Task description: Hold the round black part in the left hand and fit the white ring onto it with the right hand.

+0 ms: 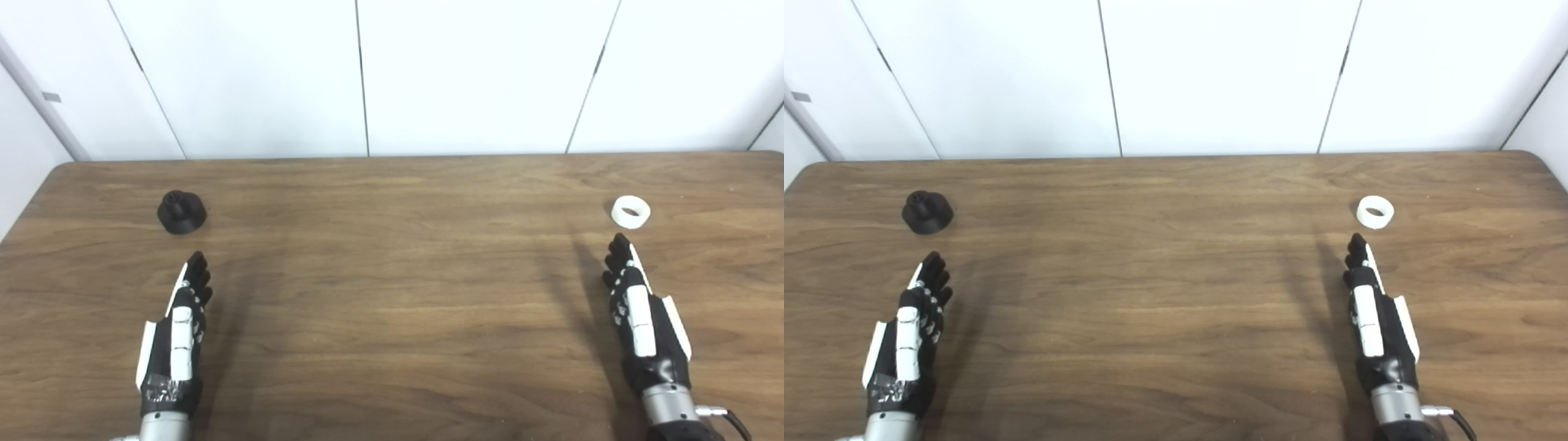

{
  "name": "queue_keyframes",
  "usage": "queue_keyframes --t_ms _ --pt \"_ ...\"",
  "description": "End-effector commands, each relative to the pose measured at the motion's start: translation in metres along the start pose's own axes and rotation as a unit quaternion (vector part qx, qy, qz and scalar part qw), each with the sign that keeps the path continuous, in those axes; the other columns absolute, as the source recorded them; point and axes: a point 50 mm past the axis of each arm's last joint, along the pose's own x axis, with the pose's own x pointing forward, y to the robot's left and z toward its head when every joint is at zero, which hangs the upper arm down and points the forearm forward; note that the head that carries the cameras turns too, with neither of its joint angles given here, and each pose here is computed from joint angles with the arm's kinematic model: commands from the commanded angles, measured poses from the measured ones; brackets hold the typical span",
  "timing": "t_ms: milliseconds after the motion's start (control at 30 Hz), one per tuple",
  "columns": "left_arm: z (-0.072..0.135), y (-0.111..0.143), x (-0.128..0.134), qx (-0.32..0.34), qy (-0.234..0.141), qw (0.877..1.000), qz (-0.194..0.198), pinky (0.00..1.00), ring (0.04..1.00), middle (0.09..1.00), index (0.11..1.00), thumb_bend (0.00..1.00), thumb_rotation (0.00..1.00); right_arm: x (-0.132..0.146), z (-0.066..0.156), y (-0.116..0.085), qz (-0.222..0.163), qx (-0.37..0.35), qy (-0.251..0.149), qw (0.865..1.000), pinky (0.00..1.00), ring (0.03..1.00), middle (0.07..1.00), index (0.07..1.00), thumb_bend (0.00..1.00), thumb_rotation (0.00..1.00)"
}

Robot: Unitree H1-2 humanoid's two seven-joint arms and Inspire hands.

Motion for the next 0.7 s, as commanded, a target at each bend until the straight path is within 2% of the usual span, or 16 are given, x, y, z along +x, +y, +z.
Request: queue_keyframes --t_ms 0,367,667 --pt "-0.0050 0.0026 -0.0074 -0.002 0.008 1.000 0.004 1.00 1.000 0.991 0.976 0.48 0.98 0.0049 0.0126 0.0033 0.000 -0.002 -0.035 0.999 1.00 1.000 1.000 0.991 0.59 1.00" --pt "-0.0053 0.0031 -0.0071 0.002 0.006 1.000 0.004 1.00 1.000 0.989 0.978 0.47 0.98 0.0041 0.0117 0.0037 -0.001 -0.004 -0.035 0.999 1.00 1.000 1.000 0.986 0.62 1.00" --pt "-0.0112 -0.0061 -0.0097 0.002 0.004 1.000 0.002 1.00 1.000 0.986 0.971 0.49 0.96 0.0018 0.0093 -0.0034 0.002 -0.009 -0.026 1.000 1.00 1.000 1.000 0.988 0.58 1.00"
